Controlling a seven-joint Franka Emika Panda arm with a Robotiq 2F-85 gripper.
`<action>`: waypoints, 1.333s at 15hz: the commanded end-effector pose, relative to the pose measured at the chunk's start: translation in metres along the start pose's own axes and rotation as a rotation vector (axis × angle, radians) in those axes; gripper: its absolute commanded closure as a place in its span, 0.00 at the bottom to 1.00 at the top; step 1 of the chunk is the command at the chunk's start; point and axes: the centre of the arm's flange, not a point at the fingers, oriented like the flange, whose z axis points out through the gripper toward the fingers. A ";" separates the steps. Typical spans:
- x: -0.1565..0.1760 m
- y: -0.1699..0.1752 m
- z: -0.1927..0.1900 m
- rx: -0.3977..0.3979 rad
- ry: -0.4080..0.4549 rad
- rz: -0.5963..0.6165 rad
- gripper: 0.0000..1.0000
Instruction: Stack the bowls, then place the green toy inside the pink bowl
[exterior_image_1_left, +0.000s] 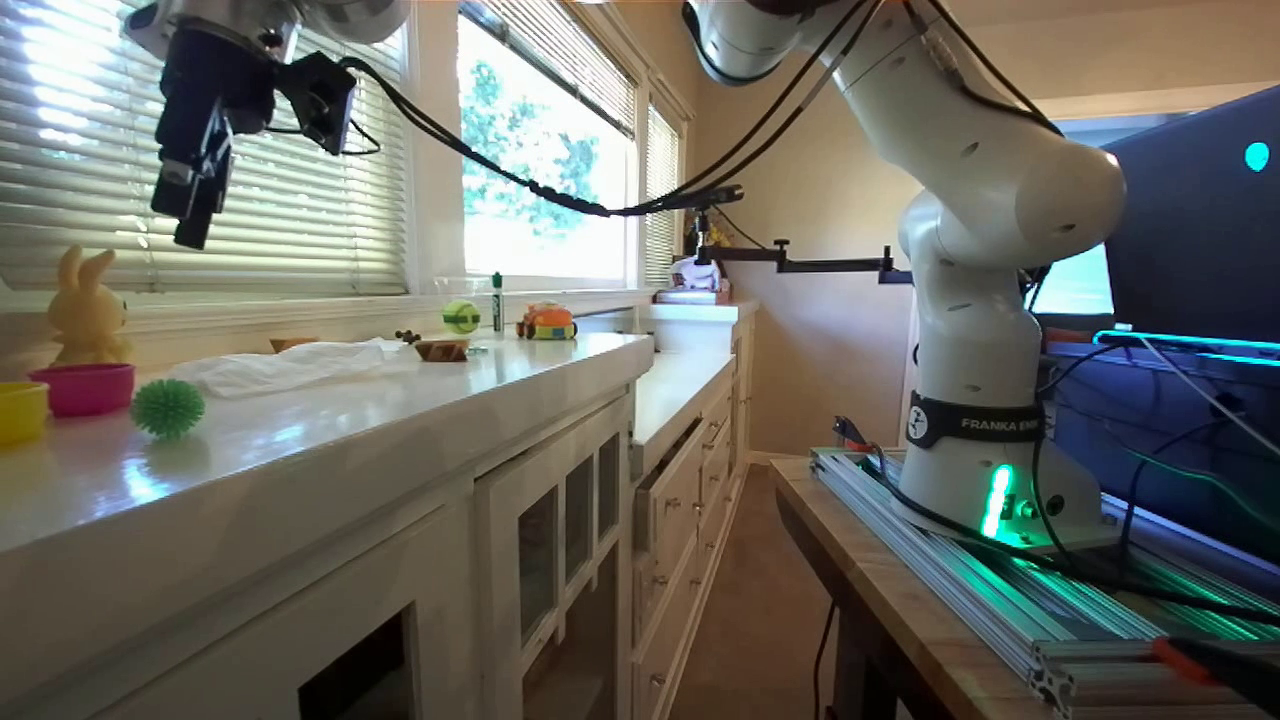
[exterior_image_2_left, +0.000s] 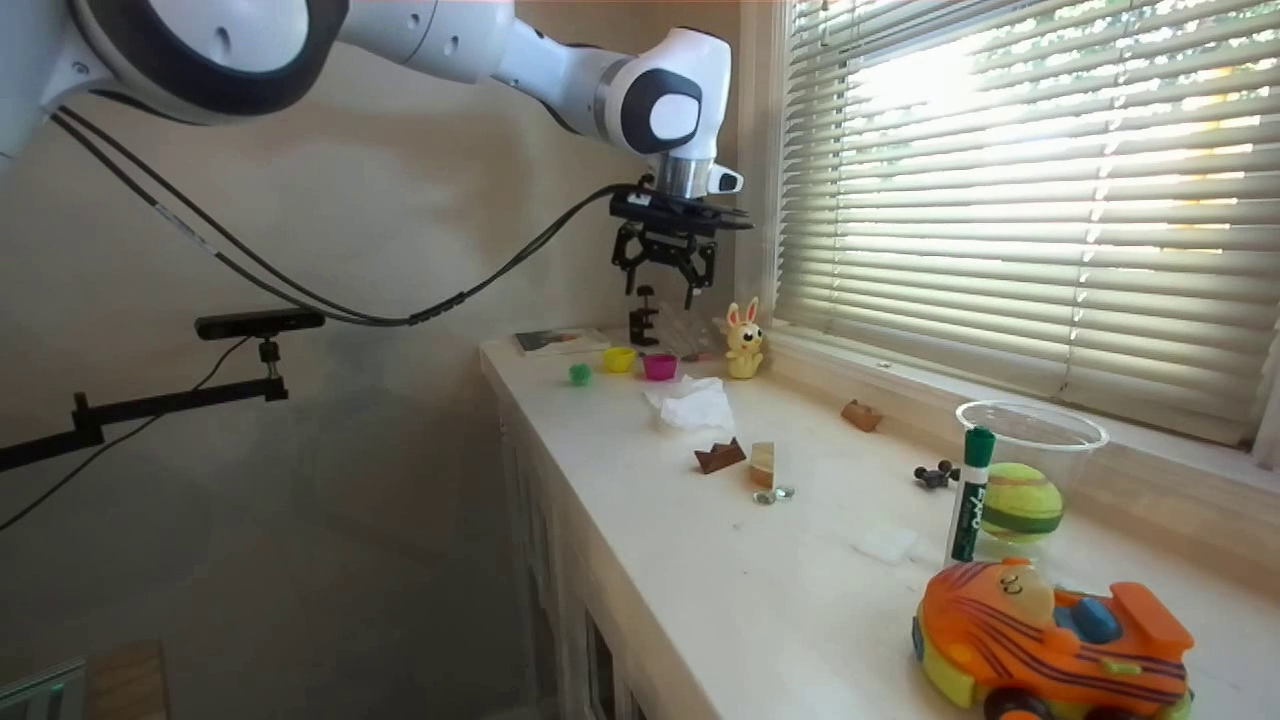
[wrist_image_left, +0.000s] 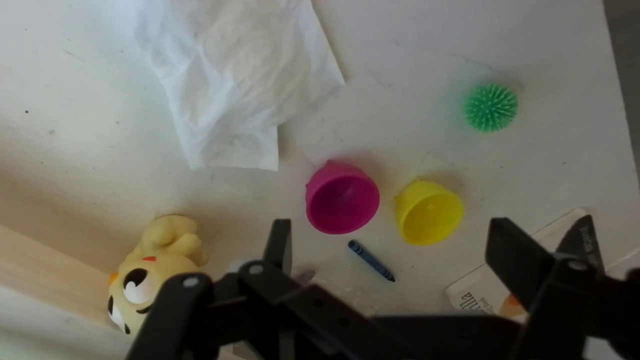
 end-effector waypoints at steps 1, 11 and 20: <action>0.001 0.000 0.004 0.002 -0.004 -0.001 0.00; 0.015 0.006 0.022 -0.103 -0.079 0.096 0.00; 0.041 -0.012 0.059 -0.154 -0.091 0.134 0.00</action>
